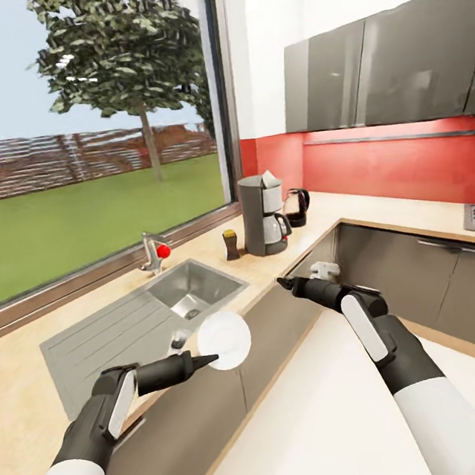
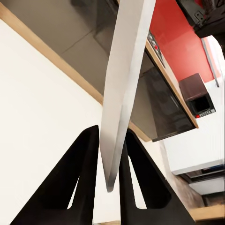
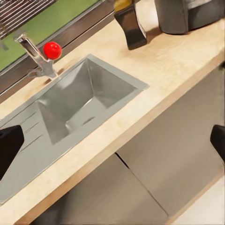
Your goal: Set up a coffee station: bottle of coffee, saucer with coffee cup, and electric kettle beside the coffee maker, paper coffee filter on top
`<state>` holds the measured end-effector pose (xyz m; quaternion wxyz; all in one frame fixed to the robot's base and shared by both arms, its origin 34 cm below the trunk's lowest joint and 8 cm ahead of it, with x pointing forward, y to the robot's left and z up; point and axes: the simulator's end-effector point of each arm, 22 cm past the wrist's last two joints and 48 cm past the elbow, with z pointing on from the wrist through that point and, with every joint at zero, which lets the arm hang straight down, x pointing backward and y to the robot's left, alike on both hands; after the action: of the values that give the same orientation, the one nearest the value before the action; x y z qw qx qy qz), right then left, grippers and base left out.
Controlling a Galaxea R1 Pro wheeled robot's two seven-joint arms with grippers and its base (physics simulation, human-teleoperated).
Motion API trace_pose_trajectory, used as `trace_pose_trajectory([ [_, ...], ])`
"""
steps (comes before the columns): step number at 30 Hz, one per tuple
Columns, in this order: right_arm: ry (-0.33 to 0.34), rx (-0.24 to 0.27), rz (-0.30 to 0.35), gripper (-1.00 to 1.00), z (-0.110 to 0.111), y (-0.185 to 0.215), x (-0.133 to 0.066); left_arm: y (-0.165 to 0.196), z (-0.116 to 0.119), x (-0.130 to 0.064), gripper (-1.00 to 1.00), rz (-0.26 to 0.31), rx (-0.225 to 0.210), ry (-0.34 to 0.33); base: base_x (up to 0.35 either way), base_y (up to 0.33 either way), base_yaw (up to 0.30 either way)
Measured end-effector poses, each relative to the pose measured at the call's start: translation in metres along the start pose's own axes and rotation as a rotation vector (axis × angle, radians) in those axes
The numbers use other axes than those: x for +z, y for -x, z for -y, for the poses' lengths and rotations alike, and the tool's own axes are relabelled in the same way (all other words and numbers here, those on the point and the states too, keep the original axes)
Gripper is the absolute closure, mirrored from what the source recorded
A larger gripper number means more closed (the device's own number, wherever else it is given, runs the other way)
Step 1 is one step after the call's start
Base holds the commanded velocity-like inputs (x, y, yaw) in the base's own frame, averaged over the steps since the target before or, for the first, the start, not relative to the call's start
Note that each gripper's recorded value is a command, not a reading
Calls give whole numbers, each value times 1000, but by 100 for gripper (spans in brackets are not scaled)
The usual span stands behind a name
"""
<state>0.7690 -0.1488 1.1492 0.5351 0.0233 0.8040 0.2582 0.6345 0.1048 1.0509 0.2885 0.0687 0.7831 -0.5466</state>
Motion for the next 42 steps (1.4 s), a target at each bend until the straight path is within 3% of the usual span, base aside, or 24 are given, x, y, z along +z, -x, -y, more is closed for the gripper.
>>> trace_pose_trajectory([
  [7, -9, -2, 0, -100, 5, 1, -1, -1, -1, 1, 100, -3, -4, 0, 0, 0, -300],
  [10, -46, -13, -6, -100, 27, 2, -5, -2, -1, 1, 100, -4, -6, 0, 0, 0, -300],
  [13, -124, -24, -45, -100, 76, -8, -12, -3, -2, 1, 100, -4, -9, 2, 0, 0, -300],
  [16, -174, -40, -54, -100, 106, -5, -22, -3, -2, 1, 100, -5, -10, 1, 0, 0, -300],
  [18, -253, -62, -73, -100, 152, -3, -38, -4, -6, 0, 100, -9, -10, 14, 0, 0, -300],
  [19, -318, -72, -97, -100, 190, -5, -52, -4, -10, -2, 100, -9, -10, 23, 0, 0, -300],
  [22, -411, -63, -100, -100, 246, -6, -75, -5, -12, -4, 100, -11, -13, 29, 0, 0, -300],
  [23, -463, -57, -80, -100, 277, -6, -87, -5, -14, -5, 100, -10, -13, 34, 0, 0, -300],
  [25, -512, -48, -69, -100, 305, -13, -98, -4, -16, -8, 100, -8, -14, 39, 0, 0, -300],
  [27, -558, -44, -75, -100, 330, -27, -107, 1, -19, -13, 100, 7, -18, 46, 0, 0, -287],
  [28, -611, -61, -106, -100, 353, -49, -117, 8, -22, -20, 100, 32, -24, 51, 0, 0, -218],
  [31, -695, -97, -201, -100, 388, -106, -137, 21, -26, -31, 100, 76, -37, 59, 0, 0, -95],
  [33, -743, -89, -303, -100, 407, -170, -157, 28, -32, -36, 100, 94, -43, 88, 0, 0, -19],
  [35, -768, -66, -378, -100, 412, -220, -173, 31, -43, -39, 100, 102, -50, 141, 0, 0, -9],
  [38, -772, -65, -413, -100, 409, -250, -179, 35, -55, -42, 100, 113, -56, 196, 0, 0, -3],
  [42, -765, -105, -449, -100, 406, -266, -183, 59, -69, -57, 100, 169, -67, 275, 0, 0, 0],
])
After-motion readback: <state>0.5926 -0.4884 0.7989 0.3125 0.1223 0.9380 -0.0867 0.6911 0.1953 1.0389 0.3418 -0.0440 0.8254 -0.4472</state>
